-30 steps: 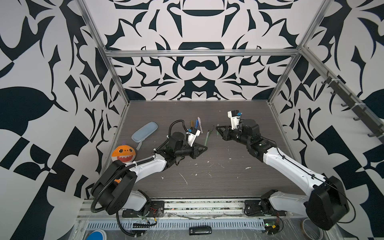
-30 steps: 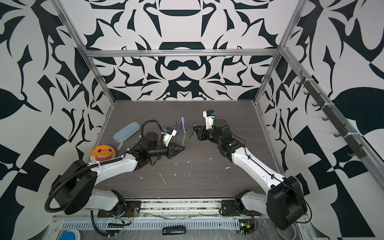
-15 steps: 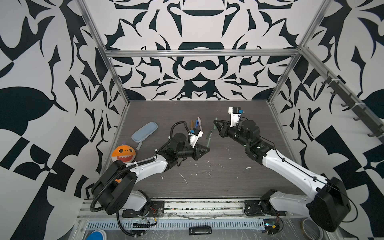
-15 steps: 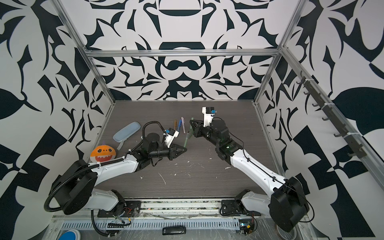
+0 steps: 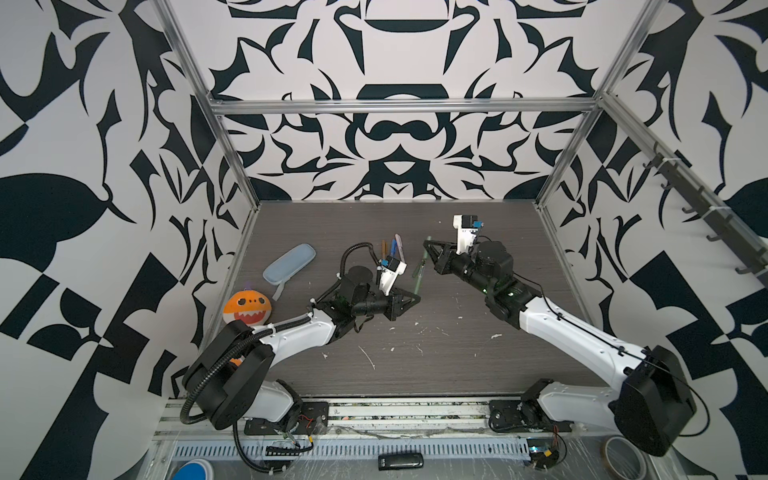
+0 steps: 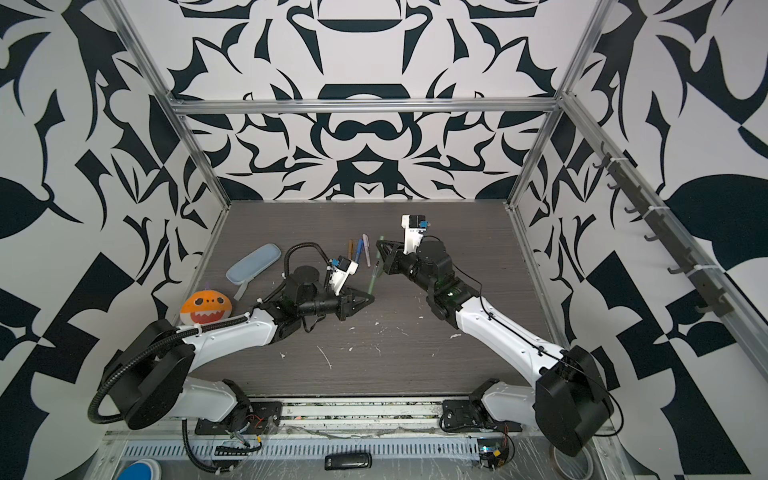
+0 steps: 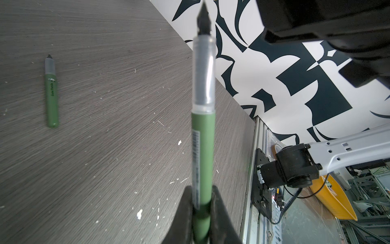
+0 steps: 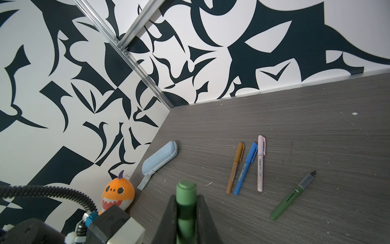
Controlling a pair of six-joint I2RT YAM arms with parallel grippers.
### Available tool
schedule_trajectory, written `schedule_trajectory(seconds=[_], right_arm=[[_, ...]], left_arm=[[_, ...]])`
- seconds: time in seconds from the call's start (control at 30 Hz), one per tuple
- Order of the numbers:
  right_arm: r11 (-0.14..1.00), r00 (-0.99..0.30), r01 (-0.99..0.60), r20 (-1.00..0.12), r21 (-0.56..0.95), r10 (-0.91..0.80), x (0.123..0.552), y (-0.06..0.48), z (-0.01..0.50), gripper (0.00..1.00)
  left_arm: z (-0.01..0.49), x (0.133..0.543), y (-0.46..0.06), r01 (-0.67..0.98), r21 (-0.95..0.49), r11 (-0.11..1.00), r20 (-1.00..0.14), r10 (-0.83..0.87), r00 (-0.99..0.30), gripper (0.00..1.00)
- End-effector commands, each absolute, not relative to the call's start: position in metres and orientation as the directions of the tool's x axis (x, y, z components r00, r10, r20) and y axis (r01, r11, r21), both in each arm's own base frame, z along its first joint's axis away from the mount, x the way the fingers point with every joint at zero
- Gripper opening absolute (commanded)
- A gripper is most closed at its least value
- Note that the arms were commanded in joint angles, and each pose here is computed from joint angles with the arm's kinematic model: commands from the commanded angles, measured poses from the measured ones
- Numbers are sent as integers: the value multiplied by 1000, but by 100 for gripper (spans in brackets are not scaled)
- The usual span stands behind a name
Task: Insert pens into pen caps
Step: Put on the pen cap to the pen.
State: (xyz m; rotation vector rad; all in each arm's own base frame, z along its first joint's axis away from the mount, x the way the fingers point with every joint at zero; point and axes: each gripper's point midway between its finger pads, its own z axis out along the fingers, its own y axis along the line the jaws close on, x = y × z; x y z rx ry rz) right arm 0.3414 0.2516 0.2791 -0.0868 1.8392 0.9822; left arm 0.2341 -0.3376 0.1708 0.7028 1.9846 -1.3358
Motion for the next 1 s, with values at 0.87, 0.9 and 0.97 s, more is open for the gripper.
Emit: schedule_trajectory(seconds=[0.87, 0.9, 0.97], right_arm=[[610, -541, -475, -757, 634, 367, 330, 263, 270, 7], [603, -549, -476, -752, 640, 365, 330, 265, 269, 7], [587, -567, -478, -740, 654, 362, 328, 268, 267, 7]], left_arm=[[193, 242, -339, 757, -559, 338, -800, 23, -600, 1], [193, 242, -339, 756, -559, 341, -800, 19, -600, 1], [194, 244, -338, 753, -559, 346, -802, 5, -598, 1]])
